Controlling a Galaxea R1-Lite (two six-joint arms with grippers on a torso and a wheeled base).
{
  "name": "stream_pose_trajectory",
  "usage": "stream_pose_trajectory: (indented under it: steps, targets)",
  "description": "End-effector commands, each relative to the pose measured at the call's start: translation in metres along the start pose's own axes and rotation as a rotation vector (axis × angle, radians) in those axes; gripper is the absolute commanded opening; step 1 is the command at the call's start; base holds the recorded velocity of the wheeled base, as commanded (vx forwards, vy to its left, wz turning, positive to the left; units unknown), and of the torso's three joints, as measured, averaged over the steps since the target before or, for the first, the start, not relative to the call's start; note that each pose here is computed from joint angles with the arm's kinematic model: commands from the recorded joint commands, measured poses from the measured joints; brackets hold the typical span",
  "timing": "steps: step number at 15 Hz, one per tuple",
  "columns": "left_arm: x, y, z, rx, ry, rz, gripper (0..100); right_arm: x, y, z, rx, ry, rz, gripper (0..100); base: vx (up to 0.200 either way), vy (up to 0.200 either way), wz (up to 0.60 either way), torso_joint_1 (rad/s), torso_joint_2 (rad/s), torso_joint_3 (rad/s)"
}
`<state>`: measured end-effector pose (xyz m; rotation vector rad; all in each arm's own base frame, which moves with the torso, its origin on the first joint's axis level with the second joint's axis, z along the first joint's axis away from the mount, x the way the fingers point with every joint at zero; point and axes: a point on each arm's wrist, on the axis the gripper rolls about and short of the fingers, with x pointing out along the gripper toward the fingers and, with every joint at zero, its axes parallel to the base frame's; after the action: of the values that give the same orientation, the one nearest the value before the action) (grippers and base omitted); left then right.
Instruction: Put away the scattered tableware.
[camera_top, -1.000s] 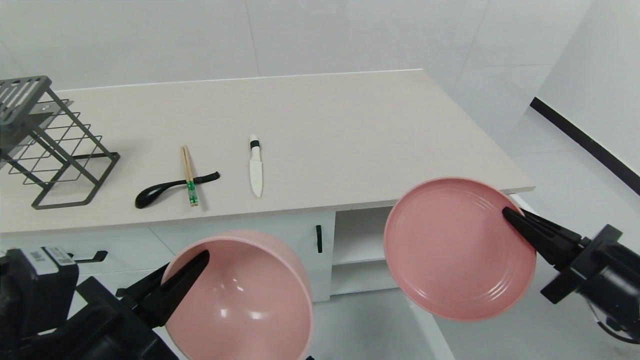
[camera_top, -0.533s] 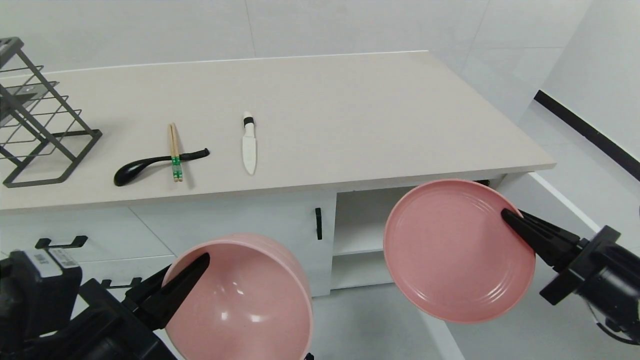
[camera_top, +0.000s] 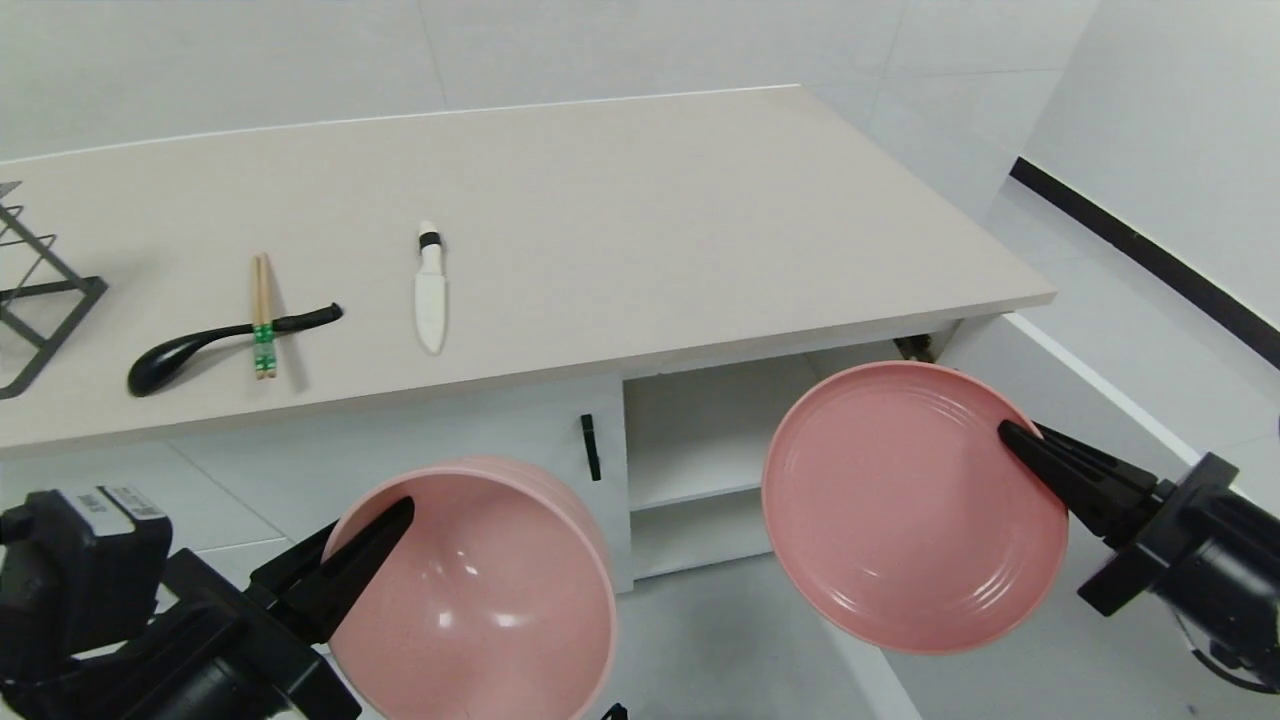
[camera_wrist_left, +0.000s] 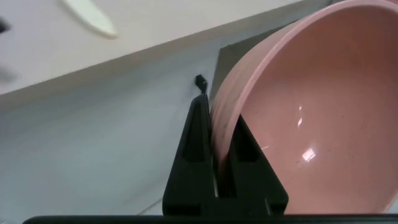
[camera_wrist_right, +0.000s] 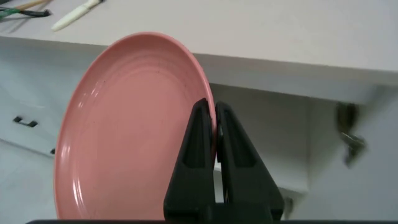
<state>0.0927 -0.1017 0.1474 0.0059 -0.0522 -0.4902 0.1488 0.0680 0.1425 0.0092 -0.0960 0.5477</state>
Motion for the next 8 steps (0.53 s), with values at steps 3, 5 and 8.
stream_pose_trajectory:
  steps: [3, 5, 8]
  targets:
    - [0.0003, 0.0001, -0.0002, 0.003, 0.001, 0.002, 0, 0.0, 0.0005, 0.0003, -0.004, -0.002, 0.004, 0, 0.0, 0.0, 0.0, 0.0, 0.0, 0.0]
    - [0.0001, 0.0002, 0.0, 0.004, -0.001, 0.002, 0, 0.0, 0.0005, 0.0003, -0.004, -0.002, 0.004, 0, 0.0, 0.0, 0.0, 0.0, 0.0, 0.0]
    - [0.0001, 0.0002, -0.0001, 0.004, 0.001, 0.002, 0, 0.0, 0.0005, 0.0003, -0.005, -0.002, 0.004, 0, 0.0, 0.0, 0.0, -0.172, 0.33, 0.162]
